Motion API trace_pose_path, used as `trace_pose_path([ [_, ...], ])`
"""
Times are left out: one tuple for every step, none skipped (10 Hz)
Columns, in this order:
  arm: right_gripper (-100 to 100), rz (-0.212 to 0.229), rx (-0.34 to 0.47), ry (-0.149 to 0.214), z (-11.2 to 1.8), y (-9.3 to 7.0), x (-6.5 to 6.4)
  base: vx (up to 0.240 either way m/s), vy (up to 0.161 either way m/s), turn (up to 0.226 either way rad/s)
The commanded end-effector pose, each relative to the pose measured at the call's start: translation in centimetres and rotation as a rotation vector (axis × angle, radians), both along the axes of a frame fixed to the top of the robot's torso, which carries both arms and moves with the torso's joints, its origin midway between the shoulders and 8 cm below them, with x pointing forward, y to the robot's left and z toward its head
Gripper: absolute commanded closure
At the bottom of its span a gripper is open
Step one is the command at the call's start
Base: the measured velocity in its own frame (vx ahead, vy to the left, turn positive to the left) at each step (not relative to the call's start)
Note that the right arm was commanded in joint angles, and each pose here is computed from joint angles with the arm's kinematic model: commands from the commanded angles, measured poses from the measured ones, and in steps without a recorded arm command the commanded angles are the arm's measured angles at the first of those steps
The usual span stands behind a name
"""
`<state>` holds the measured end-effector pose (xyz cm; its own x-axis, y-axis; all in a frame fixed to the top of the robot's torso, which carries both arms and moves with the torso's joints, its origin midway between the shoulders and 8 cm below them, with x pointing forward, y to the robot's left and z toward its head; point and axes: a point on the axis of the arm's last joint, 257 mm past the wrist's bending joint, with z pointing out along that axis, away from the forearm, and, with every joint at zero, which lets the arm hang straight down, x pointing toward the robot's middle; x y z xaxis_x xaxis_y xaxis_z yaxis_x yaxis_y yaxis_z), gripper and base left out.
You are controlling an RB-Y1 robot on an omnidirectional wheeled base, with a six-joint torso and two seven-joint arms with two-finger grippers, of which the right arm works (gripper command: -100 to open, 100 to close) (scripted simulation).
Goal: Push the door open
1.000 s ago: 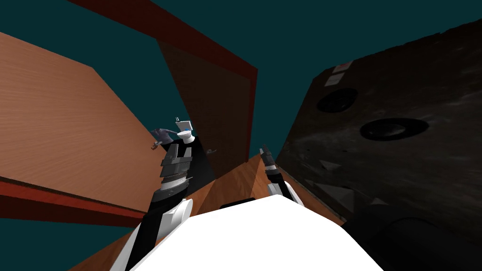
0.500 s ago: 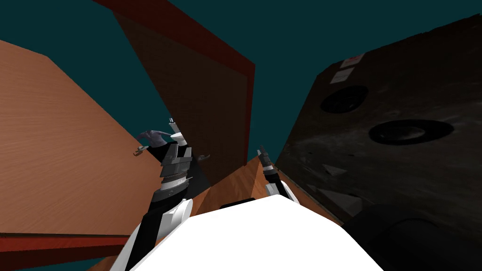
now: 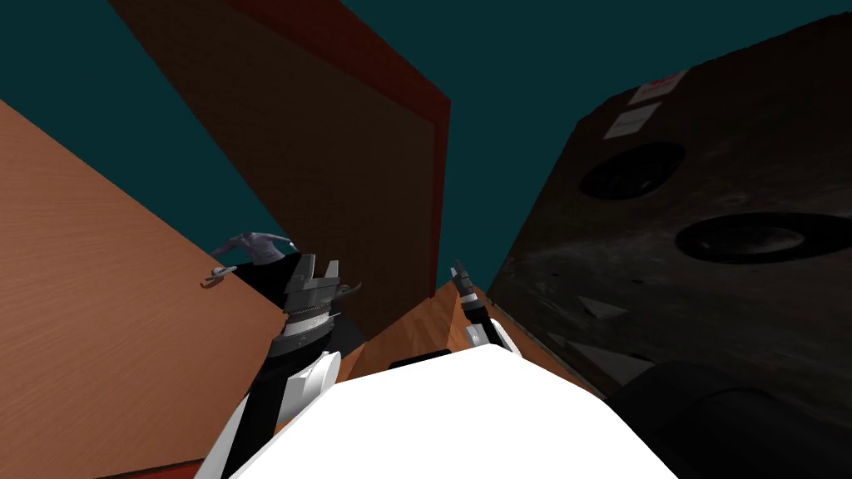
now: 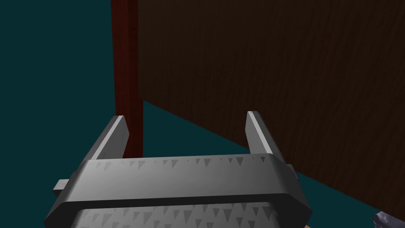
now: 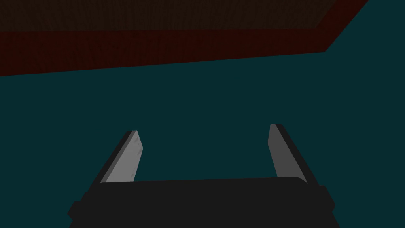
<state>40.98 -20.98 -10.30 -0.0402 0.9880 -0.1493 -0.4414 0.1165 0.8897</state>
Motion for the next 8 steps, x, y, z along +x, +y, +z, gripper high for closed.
trace_pose_path([
  [-100, 0.012, 0.002, 0.012, -1.0, 0.5, 0.2, 0.132, -0.022, -0.029],
  [-100, 0.021, 0.003, 0.020, -1.5, 0.9, 0.3, 0.123, -0.016, -0.044],
  [-100, 0.030, 0.004, 0.029, -2.1, 1.2, 0.5, 0.131, -0.018, -0.046],
  [-100, 0.042, 0.006, 0.039, -2.8, 1.7, 0.7, 0.121, -0.009, -0.040],
  [-100, 0.051, 0.007, 0.048, -3.4, 2.1, 0.9, 0.113, 0.003, -0.040],
  [-100, 0.063, 0.008, 0.059, -4.1, 2.6, 1.1, 0.116, 0.022, -0.036],
  [-100, 0.072, 0.009, 0.068, -4.7, 2.9, 1.2, 0.116, 0.023, -0.048],
  [-100, 0.079, 0.009, 0.074, -5.1, 3.2, 1.3, 0.097, 0.010, -0.038],
])
